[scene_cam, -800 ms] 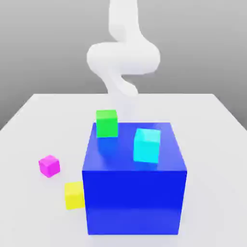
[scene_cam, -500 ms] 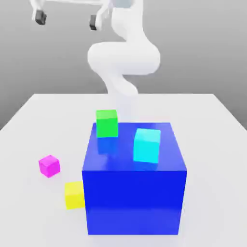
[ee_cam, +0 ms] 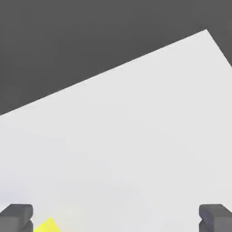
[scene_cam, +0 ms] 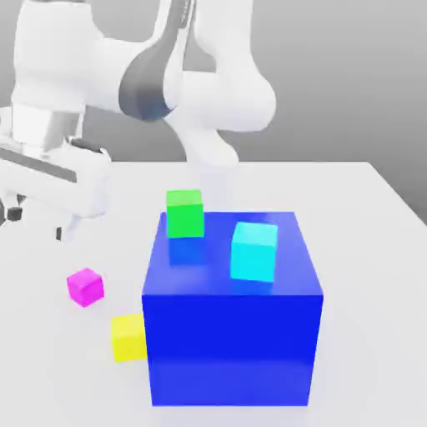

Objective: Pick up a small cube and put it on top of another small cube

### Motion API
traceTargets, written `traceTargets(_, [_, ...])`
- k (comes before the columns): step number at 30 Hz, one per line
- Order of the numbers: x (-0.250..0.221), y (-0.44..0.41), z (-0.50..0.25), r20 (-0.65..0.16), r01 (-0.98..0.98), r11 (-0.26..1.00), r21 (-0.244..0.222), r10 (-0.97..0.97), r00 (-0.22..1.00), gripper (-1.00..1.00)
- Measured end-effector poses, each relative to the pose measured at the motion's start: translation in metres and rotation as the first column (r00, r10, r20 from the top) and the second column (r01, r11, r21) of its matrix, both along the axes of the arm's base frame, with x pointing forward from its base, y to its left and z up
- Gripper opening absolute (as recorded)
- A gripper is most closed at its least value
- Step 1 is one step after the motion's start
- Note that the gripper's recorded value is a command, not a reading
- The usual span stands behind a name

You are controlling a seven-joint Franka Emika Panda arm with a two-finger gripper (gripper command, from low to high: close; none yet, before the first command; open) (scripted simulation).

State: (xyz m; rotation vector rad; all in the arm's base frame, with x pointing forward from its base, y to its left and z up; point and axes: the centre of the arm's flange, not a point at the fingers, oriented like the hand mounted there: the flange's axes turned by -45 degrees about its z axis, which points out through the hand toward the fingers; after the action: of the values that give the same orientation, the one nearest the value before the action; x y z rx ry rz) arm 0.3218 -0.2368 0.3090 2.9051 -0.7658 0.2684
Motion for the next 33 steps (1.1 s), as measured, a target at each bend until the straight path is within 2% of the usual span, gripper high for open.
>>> traceTargets(10, [-0.107, -0.015, -0.111, -0.131, 0.197, 0.968, 0.155, -0.177, 0.975, 0.00])
traceTargets(25, [-0.113, -0.014, -0.180, -0.139, 0.211, 0.964, 0.163, -0.189, 0.972, 0.00])
traceTargets(26, [-0.114, -0.014, -0.183, -0.139, 0.210, 0.964, 0.164, -0.188, 0.972, -1.00])
traceTargets(33, [-0.113, -0.014, -0.182, -0.139, 0.210, 0.964, 0.164, -0.188, 0.972, -1.00])
